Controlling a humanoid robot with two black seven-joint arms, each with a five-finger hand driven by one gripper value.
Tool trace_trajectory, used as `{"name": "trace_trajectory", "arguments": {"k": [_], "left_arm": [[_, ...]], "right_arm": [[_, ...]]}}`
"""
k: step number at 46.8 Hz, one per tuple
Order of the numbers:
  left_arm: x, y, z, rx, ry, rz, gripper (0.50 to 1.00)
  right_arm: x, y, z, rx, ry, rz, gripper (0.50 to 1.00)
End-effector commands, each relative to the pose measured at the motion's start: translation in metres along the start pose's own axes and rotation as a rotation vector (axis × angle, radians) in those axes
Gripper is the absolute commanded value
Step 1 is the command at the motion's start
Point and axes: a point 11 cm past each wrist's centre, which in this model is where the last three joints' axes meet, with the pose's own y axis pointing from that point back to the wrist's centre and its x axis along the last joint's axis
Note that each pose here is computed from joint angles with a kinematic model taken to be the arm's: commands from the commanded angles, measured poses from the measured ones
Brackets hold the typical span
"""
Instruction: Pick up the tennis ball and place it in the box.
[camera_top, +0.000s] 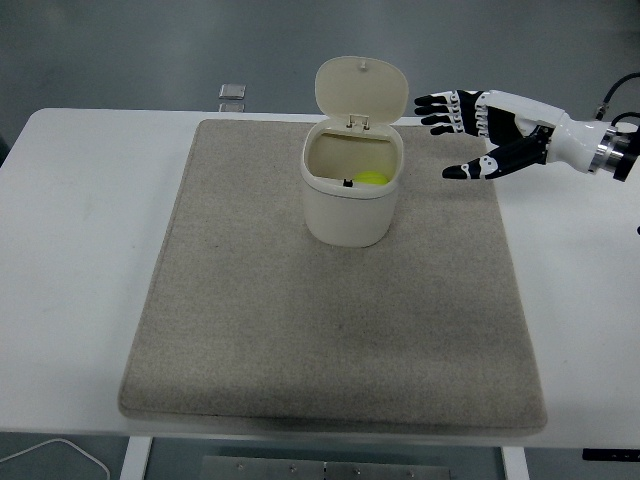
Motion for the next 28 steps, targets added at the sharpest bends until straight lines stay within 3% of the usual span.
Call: {"name": "trace_trajectory", "arguments": {"k": [1,13,28], "left_arm": [[0.0,0.0,0.0,-0.001,0.0,0.0,0.99],[0.0,0.0,0.0,-0.001,0.0,0.0,0.992],[0.0,0.0,0.0,-0.001,0.0,0.0,0.992]], "right_arm": [[0.006,0.004,0.009,0.007,-0.075,0.059,0.93],[0.016,0.002,0.036,0.007,-0.321,0.23,0.93],[0.006,-0.004,0.077,-0.068,-0.621,0.404,0.93]]}}
